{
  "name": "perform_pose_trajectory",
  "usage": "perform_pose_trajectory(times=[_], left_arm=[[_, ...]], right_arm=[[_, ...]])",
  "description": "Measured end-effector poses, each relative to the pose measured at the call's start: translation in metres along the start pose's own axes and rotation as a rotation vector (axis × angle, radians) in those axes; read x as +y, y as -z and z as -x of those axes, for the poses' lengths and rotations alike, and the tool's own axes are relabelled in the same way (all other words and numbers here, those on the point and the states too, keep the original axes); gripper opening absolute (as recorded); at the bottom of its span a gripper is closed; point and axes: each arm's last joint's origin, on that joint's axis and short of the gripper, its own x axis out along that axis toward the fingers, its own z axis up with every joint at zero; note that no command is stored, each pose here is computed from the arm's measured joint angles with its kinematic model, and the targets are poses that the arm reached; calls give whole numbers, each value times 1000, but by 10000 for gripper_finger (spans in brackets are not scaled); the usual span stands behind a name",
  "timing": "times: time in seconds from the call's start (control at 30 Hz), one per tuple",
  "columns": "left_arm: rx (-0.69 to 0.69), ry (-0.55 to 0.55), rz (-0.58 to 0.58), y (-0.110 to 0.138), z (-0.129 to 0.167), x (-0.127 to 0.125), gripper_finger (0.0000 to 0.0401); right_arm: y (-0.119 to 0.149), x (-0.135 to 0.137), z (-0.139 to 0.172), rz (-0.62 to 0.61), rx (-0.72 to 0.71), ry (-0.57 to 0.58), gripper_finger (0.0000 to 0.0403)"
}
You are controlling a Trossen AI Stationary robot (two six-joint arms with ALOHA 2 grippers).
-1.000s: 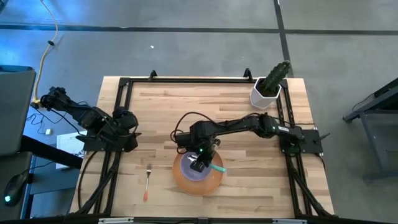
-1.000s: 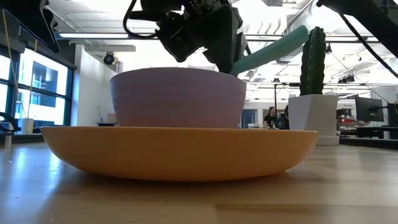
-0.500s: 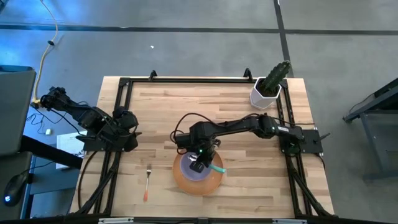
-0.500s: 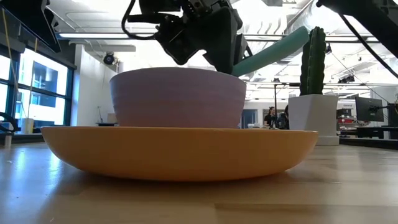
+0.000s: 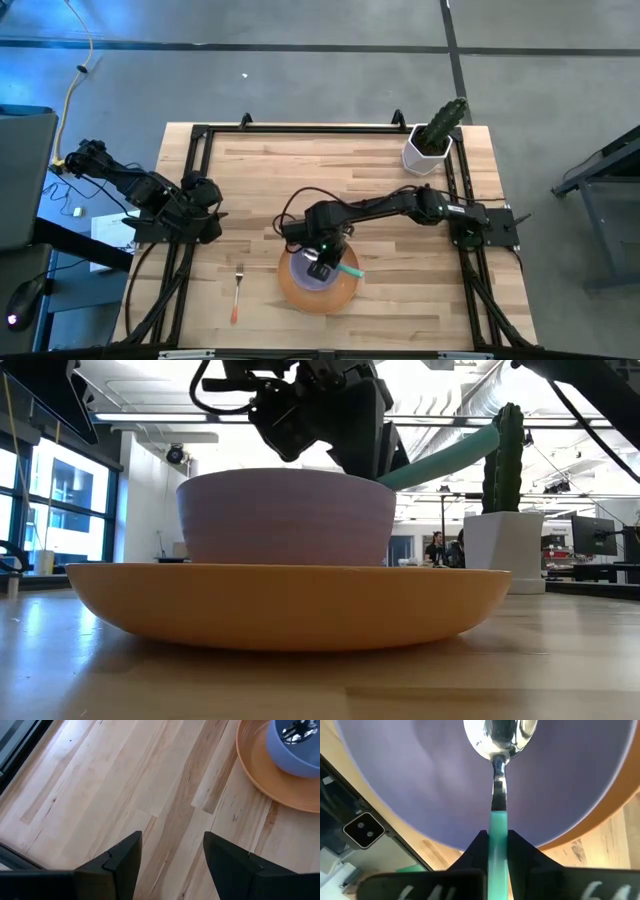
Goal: Set table place
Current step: Put the green spoon into the purple bowl
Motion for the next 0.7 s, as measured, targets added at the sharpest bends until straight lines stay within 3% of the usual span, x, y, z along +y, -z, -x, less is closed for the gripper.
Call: perform_pose_trajectory(times=[0.23, 0.7], left_arm=[[0, 1, 1, 0, 0, 0, 200], [3, 3, 1, 0, 0, 0, 200]], right_arm=[[0, 1, 0, 4, 6, -17, 46], [-4, 0, 2, 31, -4, -54, 53]])
